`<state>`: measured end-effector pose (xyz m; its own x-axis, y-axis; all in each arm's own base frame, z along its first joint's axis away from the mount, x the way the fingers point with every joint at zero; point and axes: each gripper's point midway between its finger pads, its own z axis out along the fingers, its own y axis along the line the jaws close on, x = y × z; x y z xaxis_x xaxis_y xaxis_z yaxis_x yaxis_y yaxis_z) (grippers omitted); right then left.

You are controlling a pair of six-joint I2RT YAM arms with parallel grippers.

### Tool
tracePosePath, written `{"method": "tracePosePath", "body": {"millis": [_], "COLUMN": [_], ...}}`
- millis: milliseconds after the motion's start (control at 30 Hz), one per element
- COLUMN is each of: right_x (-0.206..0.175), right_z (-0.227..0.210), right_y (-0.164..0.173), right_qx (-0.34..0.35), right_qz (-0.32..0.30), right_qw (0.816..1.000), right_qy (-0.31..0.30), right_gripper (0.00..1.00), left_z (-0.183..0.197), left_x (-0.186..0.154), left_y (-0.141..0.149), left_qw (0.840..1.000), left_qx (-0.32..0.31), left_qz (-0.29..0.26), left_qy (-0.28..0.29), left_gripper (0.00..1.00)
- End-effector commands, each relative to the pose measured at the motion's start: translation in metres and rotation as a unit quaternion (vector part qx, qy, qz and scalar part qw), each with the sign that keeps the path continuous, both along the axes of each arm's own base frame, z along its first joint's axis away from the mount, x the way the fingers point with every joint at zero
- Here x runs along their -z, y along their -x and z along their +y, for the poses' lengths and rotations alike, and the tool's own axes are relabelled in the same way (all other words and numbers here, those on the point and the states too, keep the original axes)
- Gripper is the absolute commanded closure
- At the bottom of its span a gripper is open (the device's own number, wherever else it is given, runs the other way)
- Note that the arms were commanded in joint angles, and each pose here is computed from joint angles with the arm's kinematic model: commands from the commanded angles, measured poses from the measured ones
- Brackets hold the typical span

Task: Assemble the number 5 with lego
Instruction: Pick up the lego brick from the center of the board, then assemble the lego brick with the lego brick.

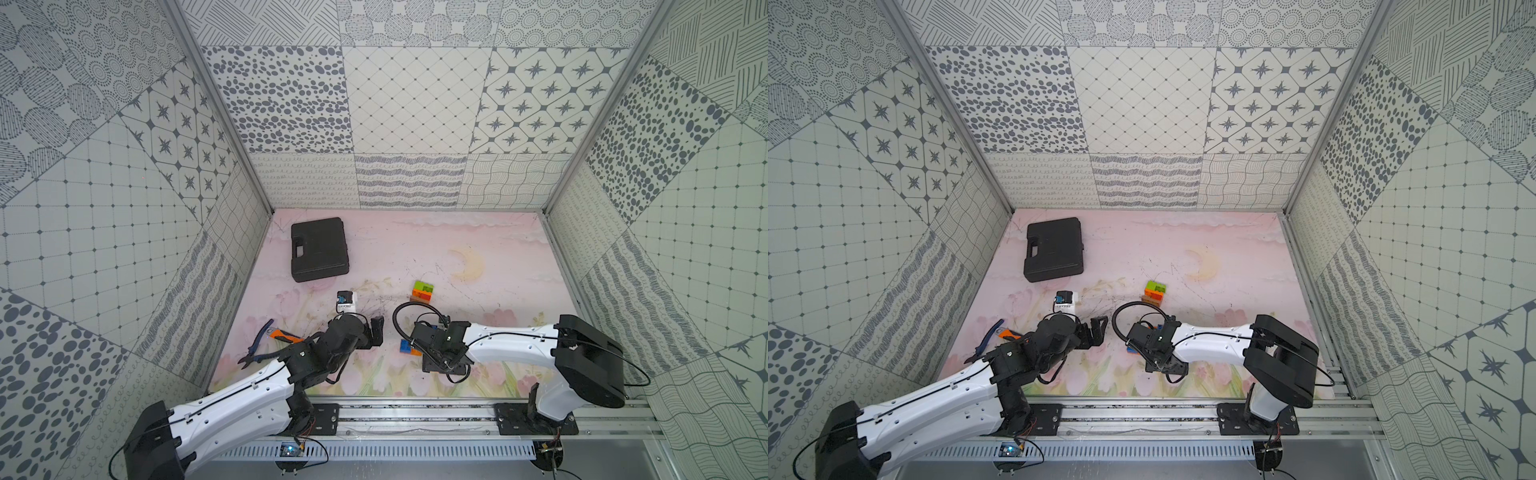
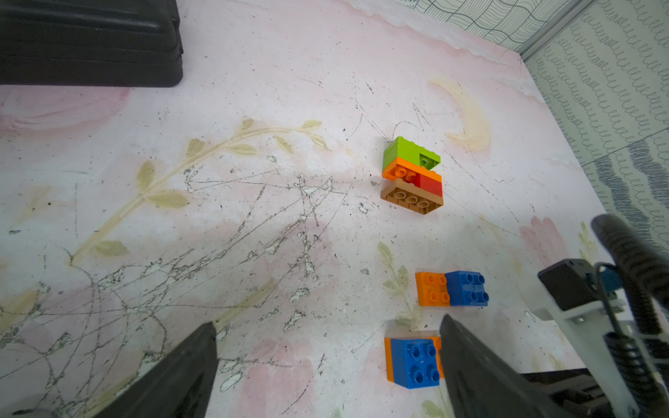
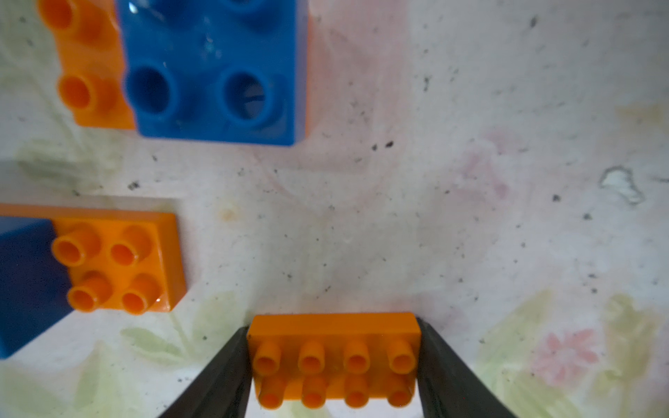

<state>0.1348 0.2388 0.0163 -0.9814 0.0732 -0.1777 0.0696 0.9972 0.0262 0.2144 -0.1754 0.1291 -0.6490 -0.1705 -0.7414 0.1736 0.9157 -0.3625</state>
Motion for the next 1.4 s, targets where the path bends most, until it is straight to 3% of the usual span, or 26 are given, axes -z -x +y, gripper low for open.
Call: {"method": "tracePosePath", "body": {"millis": [0, 167, 400, 667, 1367], "right_x": [0.005, -0.019, -0.056, -0.056, -0.040], "right_z": [0.002, 0.004, 0.045, 0.070, 0.081], "right_y": [0.009, -0.002, -0.024, -0.048, -0.058], "right_qx": [0.003, -0.007, -0.043, -0.021, -0.008], "right_qz": [0.021, -0.010, -0.046, -0.042, -0.021], "right_qw": [1.000, 1.000, 0.996, 0.995, 0.998], "right_qy": [0.004, 0.001, -0.064, -0.088, -0.060], "right_gripper": [0.41, 0.43, 0.43, 0.44, 0.44], "left_z": [0.007, 0.007, 0.013, 0.026, 0.030], "left_x": [0.001, 0.001, 0.010, 0.029, 0.033], "left_y": [-0.004, -0.005, -0.009, -0.010, -0.009], "left_qw": [1.000, 1.000, 0.998, 0.988, 0.988], "left_qx": [-0.018, -0.019, -0.045, -0.084, -0.088], "left_qz": [-0.003, 0.000, 0.044, 0.122, 0.121], "left_qy": [-0.009, -0.010, 0.002, 0.053, 0.050], "left_gripper": [0.01, 0.01, 0.01, 0.01, 0.01]}}
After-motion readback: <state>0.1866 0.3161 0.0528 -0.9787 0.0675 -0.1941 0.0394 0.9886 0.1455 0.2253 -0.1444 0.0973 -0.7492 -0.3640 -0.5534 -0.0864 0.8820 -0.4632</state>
